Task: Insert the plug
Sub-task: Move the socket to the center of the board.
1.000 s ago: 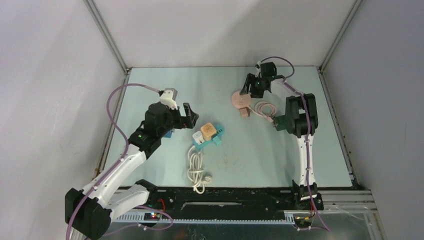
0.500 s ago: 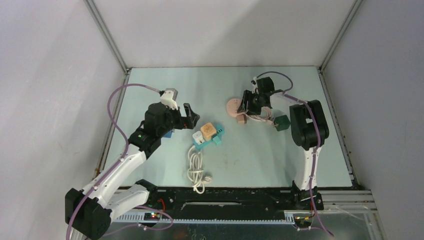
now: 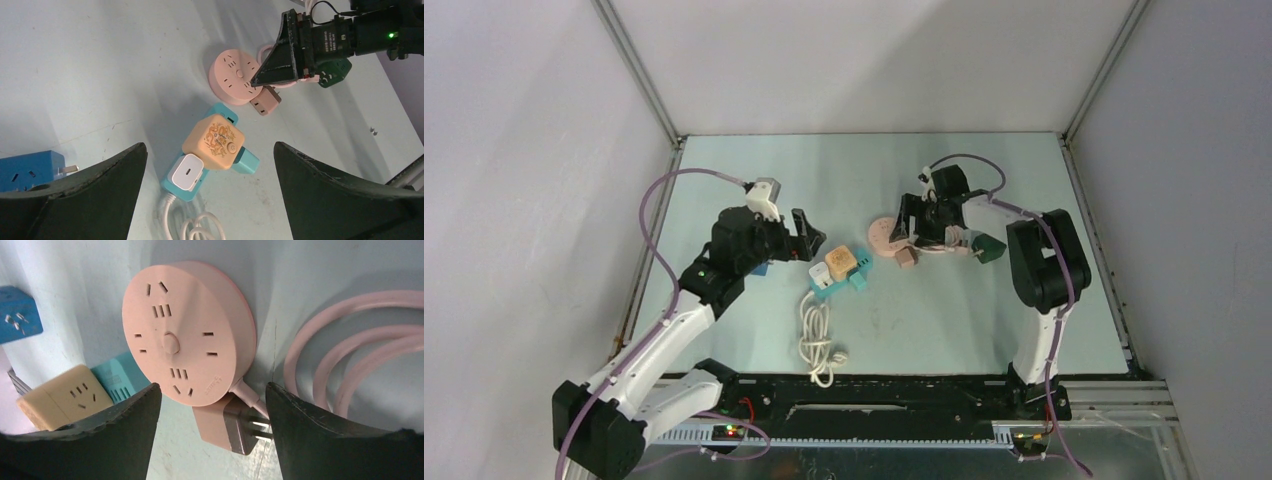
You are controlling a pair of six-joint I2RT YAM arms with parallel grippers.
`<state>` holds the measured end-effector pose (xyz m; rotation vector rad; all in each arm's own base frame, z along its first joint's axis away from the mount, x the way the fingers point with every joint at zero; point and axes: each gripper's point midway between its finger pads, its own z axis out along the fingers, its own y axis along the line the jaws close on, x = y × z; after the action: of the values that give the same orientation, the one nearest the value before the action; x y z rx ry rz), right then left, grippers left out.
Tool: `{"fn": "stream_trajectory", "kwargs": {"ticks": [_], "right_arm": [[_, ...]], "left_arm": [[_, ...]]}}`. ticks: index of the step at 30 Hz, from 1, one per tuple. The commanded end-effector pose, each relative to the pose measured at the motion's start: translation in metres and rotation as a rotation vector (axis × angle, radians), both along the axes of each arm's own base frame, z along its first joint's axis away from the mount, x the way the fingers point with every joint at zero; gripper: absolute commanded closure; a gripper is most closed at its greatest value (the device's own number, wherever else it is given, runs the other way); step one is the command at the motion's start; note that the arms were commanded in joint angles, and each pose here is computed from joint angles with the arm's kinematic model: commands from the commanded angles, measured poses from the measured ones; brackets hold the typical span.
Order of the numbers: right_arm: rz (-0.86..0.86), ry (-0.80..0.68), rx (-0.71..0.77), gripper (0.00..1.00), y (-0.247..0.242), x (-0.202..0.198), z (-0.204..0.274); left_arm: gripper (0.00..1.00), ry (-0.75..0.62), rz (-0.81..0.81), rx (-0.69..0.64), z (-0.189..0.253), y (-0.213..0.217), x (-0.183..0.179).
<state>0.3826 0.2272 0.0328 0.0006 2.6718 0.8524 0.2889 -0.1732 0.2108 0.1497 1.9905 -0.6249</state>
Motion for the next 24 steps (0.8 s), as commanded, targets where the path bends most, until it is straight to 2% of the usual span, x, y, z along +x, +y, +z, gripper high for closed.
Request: {"fn": "stream_trajectory", "kwargs": {"ticks": [1,6,10,12,19,24], "right_arm": [[0.040,-0.063,-0.026,0.20,-0.006,-0.014,0.028],[0.072,-0.065,-0.063,0.23,-0.008,-0.023,0.025],[0.101,-0.030,-0.061,0.38,-0.003,-0.029,0.012],[0.106,-0.004,-0.065,0.49,-0.002,-0.034,0.007],[0.157,0.015,-0.131,0.60,0.000,-0.052,0.001],[0.162,0.003,-0.095,0.58,0.000,-0.068,0.011]], "left_arm": [[0.00,0.022,-0.046,-0.039,0.006,-0.011,0.000],[0.00,0.089,-0.110,-0.036,-0.009,-0.029,-0.001],[0.00,0.098,-0.149,0.002,-0.011,-0.046,-0.001],[0.01,0.096,-0.167,0.015,-0.009,-0.052,0.000],[0.02,0.063,-0.267,0.110,-0.010,-0.075,-0.005],[0.03,0.026,-0.368,0.174,-0.011,-0.098,-0.011]]}}
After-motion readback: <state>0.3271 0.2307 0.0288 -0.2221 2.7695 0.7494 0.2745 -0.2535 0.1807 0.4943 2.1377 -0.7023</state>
